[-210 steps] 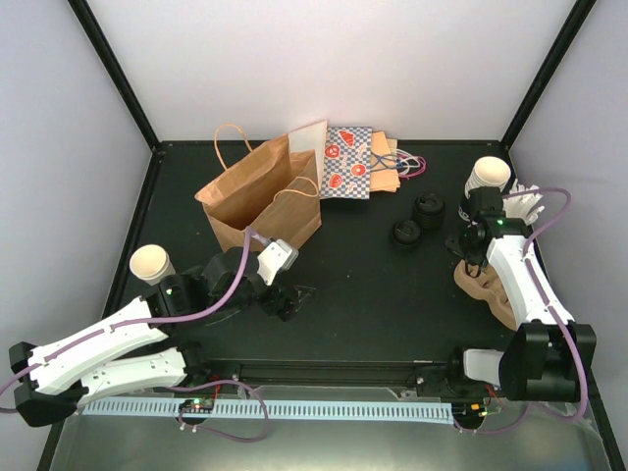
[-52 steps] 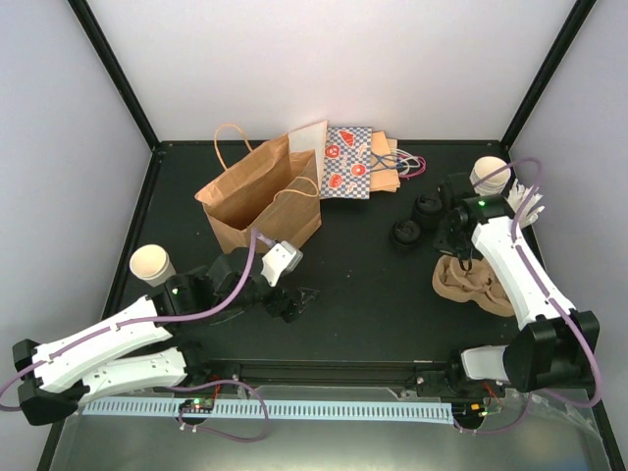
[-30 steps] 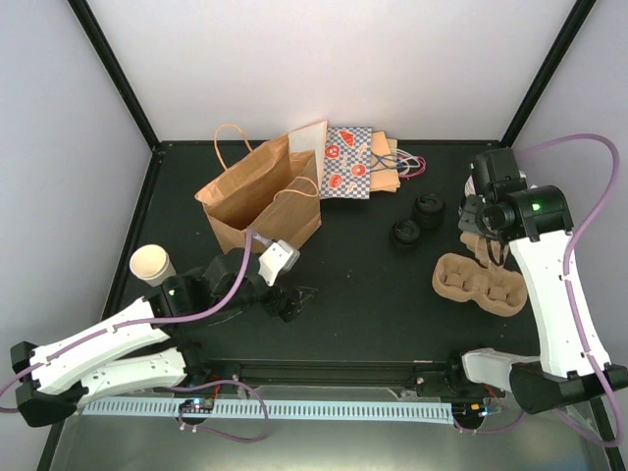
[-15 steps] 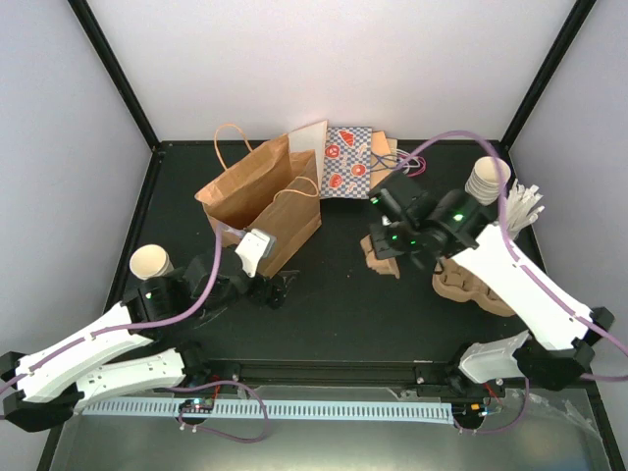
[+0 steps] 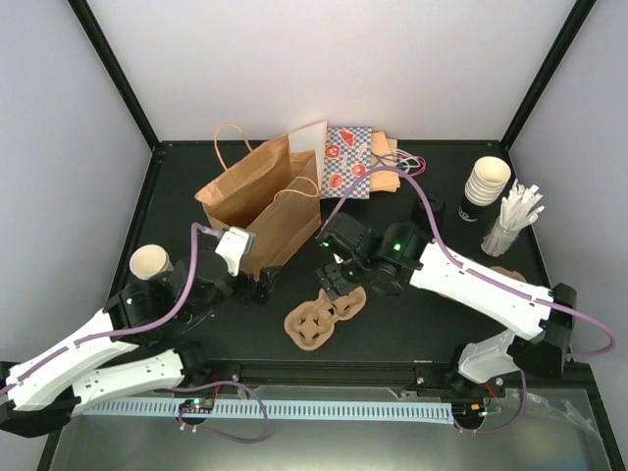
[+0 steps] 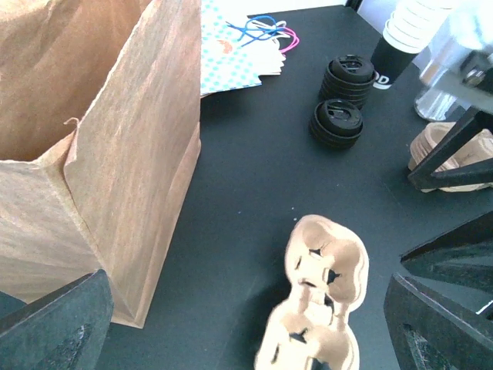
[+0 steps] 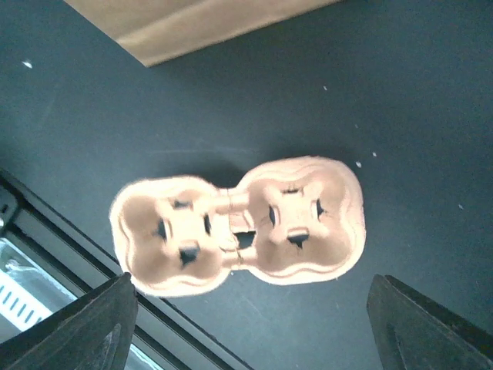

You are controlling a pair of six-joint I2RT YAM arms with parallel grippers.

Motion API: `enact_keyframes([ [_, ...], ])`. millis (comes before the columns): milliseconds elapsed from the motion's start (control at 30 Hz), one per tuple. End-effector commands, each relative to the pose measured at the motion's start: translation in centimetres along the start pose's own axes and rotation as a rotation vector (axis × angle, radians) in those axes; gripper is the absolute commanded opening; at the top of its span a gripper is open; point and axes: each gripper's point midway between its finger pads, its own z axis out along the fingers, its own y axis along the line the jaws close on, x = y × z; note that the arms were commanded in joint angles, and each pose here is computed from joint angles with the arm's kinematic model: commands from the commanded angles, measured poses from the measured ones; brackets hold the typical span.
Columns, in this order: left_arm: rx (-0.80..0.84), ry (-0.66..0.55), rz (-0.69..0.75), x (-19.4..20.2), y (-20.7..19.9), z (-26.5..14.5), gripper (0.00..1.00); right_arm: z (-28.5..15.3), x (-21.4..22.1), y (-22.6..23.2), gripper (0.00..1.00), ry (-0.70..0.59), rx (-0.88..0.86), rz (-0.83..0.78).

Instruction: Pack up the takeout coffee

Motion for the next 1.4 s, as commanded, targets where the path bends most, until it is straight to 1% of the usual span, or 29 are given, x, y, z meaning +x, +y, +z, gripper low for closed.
enact_keyframes([
  [0, -0.008, -0.019, -0.018, -0.6, 0.4, -0.9, 0.99, -1.6, -1.9, 1.6, 0.85, -0.116, -0.106, -0.016],
  [100, -0.002, -0.015, -0.015, -0.5, 0.3, -0.8, 0.99, -0.7, -1.7, 1.0, 0.83, -0.110, -0.069, -0.004],
  [167, 0.005, -0.005, -0.012, -0.2, 0.2, -0.7, 0.99, -0.2, -1.7, 0.9, 0.80, -0.112, -0.058, 0.006],
  [233, 0.010, 0.006, -0.013, 0.1, 0.1, -0.5, 0.99, -0.4, -2.0, 1.5, 0.79, -0.153, -0.107, 0.007],
  [267, 0.011, 0.014, -0.013, 0.3, 0.0, -0.4, 0.99, -1.0, -2.3, 1.9, 0.79, -0.199, -0.142, 0.004],
  [367, 0.017, 0.025, -0.017, 0.6, 0.0, -0.3, 0.99, -2.9, -3.1, 2.1, 0.84, -0.376, -0.226, -0.016],
  [467, 0.030, 0.023, -0.018, 0.6, -0.1, -0.5, 0.99, -3.5, -2.6, 1.0, 0.86, -0.499, -0.226, -0.012],
  [500, 0.035, 0.022, -0.017, 0.6, -0.2, -0.6, 0.99, -3.5, -2.2, 0.6, 0.94, -0.517, -0.223, -0.020],
  [533, 0.040, 0.022, -0.014, 0.5, -0.3, -0.6, 0.99, -3.5, -1.7, 0.4, 0.99, -0.523, -0.218, -0.039],
  [600, 0.045, 0.025, -0.011, 0.5, -0.4, -0.7, 0.99, -2.7, -1.2, 0.0, 1.00, -0.500, -0.194, -0.047],
  [733, 0.055, 0.032, -0.005, 0.6, -0.6, -0.7, 0.99, 0.5, 0.3, -0.7, 1.00, -0.353, -0.121, -0.054],
  [833, 0.060, 0.032, -0.005, 0.6, -0.7, -0.6, 0.99, 2.4, 1.1, -0.4, 1.00, -0.285, -0.121, -0.052],
  [1033, 0.073, 0.046, -0.008, 0.6, -1.1, -0.5, 0.99, 4.7, 1.5, -0.2, 1.00, -0.220, -0.111, -0.016],
  [1133, 0.056, 0.064, -0.017, 0.8, -0.9, -0.3, 0.99, 5.5, 1.3, -0.8, 1.00, -0.197, -0.059, 0.002],
  [1267, 0.041, 0.077, -0.058, 0.8, -0.7, -0.4, 0.99, 7.1, 1.3, -0.7, 1.00, -0.186, -0.038, -0.054],
  [1367, 0.056, 0.086, -0.089, 0.9, -0.7, -0.5, 0.99, 8.2, 2.0, -0.6, 1.00, -0.140, -0.038, -0.084],
])
